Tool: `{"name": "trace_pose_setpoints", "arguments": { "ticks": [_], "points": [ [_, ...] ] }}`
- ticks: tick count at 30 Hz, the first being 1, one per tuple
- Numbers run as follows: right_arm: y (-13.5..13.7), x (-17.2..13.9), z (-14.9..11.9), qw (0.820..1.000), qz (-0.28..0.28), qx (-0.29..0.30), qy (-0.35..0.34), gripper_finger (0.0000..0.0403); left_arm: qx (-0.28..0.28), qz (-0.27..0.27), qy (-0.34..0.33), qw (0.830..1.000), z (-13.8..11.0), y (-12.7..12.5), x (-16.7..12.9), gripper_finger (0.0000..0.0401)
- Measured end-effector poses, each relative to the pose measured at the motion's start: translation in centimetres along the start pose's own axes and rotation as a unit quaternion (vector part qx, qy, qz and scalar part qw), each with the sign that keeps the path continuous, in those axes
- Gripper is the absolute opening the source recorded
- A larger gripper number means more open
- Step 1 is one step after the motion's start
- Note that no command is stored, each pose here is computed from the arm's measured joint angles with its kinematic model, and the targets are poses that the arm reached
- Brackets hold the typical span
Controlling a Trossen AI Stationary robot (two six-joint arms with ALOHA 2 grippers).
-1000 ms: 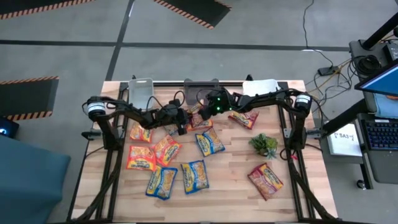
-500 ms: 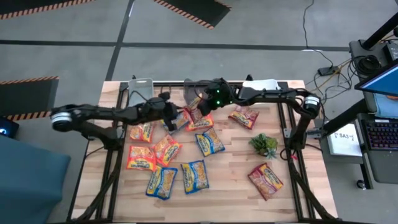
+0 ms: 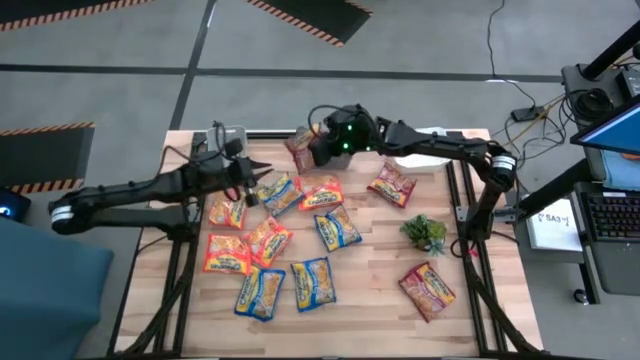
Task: Sort Maruchan noodles
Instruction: Put the red noodle pack into the black bin
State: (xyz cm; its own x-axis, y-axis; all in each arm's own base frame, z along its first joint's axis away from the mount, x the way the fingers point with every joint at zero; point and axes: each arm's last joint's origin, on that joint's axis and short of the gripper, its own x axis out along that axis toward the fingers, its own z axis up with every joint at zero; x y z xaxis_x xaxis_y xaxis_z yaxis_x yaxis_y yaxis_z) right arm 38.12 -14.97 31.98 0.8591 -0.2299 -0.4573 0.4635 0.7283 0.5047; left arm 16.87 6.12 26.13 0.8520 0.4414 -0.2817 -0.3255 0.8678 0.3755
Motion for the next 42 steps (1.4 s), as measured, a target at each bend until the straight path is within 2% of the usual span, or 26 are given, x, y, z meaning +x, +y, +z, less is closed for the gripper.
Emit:
{"name": "trace_pose_setpoints", "arguments": {
  "ticks": [4,8,14,20,29,42],
  "points": [
    [-1.3,-0.6,1.4,0.999,-0.045,0.012,-0.015,0.0018,-0.002,0.005,-0.014,1.0,0.2,0.3,-1.1,0.0039],
    [-3.9,-1.0,1.8,0.992,-0.119,0.043,-0.007,0.0018,-0.004,0.009,-0.026,1.0,0.4,0.4,-1.7,0.0039],
    [-8.2,-0.3,1.0,0.969,-0.236,0.067,0.04,0.0018,-0.002,0.01,-0.026,1.0,0.4,0.4,-1.7,0.0039],
    [-10.1,1.7,-0.1,0.962,-0.254,0.074,0.073,0.0018,0.0,0.008,-0.022,1.0,0.4,0.4,-1.6,0.0039],
    [-11.3,2.9,-1.3,0.954,-0.272,0.076,0.104,0.0025,0.0,0.005,-0.013,1.0,0.2,0.3,-1.2,0.0039],
    [-11.7,3.2,-1.6,0.948,-0.289,0.074,0.109,0.0141,0.002,0.002,-0.006,1.0,0.1,0.2,-0.9,0.0039]
  ]
}}
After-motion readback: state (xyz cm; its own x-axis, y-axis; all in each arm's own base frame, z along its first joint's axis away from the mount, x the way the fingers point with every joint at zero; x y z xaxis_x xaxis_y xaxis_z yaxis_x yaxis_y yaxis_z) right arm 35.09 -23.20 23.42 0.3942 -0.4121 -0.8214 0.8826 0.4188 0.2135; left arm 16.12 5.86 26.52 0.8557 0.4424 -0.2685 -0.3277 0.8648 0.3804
